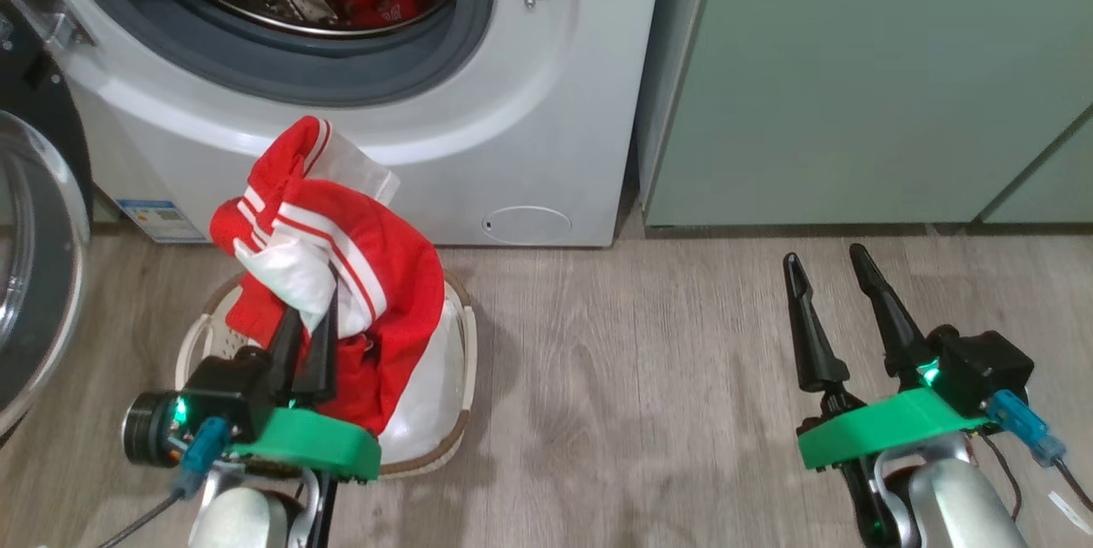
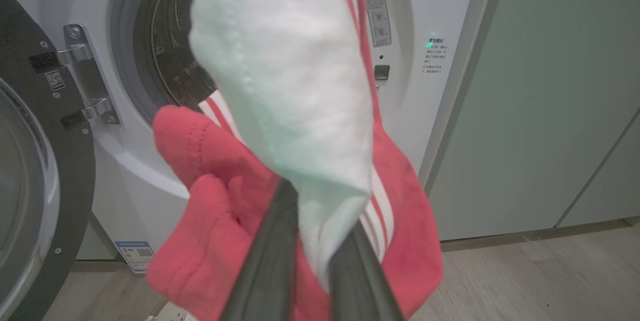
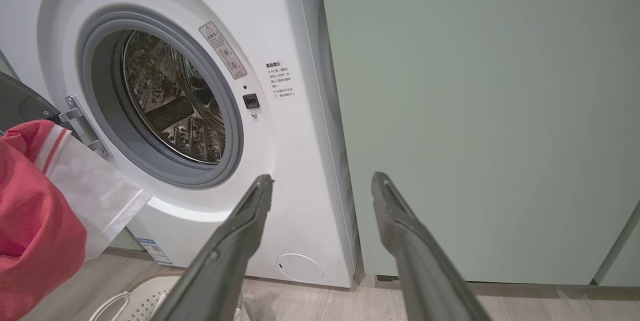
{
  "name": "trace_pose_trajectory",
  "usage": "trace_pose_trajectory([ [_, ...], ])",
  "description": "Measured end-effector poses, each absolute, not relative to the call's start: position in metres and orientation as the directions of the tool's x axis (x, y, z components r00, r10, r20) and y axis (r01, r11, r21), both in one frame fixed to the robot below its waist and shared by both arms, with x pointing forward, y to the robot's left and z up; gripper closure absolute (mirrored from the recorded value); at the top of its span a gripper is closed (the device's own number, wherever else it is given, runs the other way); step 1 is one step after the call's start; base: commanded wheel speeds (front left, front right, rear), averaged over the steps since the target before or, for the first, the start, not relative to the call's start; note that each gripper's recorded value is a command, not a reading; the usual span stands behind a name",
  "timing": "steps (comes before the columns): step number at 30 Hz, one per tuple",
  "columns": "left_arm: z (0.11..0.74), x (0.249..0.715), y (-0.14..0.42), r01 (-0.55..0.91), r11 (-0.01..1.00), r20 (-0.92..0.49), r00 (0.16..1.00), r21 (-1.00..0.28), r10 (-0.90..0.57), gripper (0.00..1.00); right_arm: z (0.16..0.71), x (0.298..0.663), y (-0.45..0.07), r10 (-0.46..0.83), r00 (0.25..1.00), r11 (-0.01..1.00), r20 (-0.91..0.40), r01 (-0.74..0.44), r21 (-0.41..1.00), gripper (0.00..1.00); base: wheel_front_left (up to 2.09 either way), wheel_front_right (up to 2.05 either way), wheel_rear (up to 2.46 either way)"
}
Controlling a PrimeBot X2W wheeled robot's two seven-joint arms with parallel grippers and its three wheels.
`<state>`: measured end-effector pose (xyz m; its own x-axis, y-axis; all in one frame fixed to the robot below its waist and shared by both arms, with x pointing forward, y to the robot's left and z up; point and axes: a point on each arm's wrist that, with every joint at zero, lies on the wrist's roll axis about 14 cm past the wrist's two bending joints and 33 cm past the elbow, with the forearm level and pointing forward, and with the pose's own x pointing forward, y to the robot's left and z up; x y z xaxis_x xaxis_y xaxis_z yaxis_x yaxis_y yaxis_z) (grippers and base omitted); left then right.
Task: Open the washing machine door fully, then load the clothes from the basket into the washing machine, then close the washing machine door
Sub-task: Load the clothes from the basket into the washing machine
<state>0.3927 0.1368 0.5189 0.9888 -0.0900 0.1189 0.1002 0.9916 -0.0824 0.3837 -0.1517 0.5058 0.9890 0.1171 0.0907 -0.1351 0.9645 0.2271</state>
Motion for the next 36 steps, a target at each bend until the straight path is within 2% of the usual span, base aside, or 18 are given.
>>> trace_pose_trajectory([
  [5,0.511,0.401,0.141,0.088,0.992,0.099,0.992,-0.086,-0.08,1.0,0.497,0.387,-0.154,0.11,0.992,0.966,0.067,-0.122,0.23,0.0,0.0,0.0,0.0],
  [9,0.514,0.427,0.148,0.08,0.994,0.121,0.99,-0.07,-0.071,1.0,0.485,0.395,-0.155,0.109,0.993,0.967,0.036,-0.114,0.228,0.0,0.0,0.0,0.0],
  [15,0.52,0.489,0.156,0.083,0.995,0.178,0.981,-0.054,-0.072,1.0,0.467,0.421,-0.157,0.105,0.994,0.969,0.003,-0.103,0.223,0.0,0.0,0.0,0.0],
  [21,0.49,0.571,0.161,0.125,0.991,0.152,0.98,0.045,-0.13,1.0,0.431,0.449,-0.163,0.092,0.994,0.973,-0.062,-0.077,0.219,0.0,0.0,0.0,0.0],
  [28,0.483,0.657,0.153,0.181,0.976,0.163,0.966,0.122,-0.2,1.0,0.386,0.457,-0.171,0.072,0.985,0.972,-0.159,-0.033,0.233,0.0,0.0,0.0,0.0],
  [36,0.492,0.735,0.122,0.249,0.954,0.165,0.947,0.169,-0.276,1.0,0.368,0.466,-0.188,0.033,0.981,0.97,-0.19,0.015,0.243,0.0,0.0,0.0,0.0],
])
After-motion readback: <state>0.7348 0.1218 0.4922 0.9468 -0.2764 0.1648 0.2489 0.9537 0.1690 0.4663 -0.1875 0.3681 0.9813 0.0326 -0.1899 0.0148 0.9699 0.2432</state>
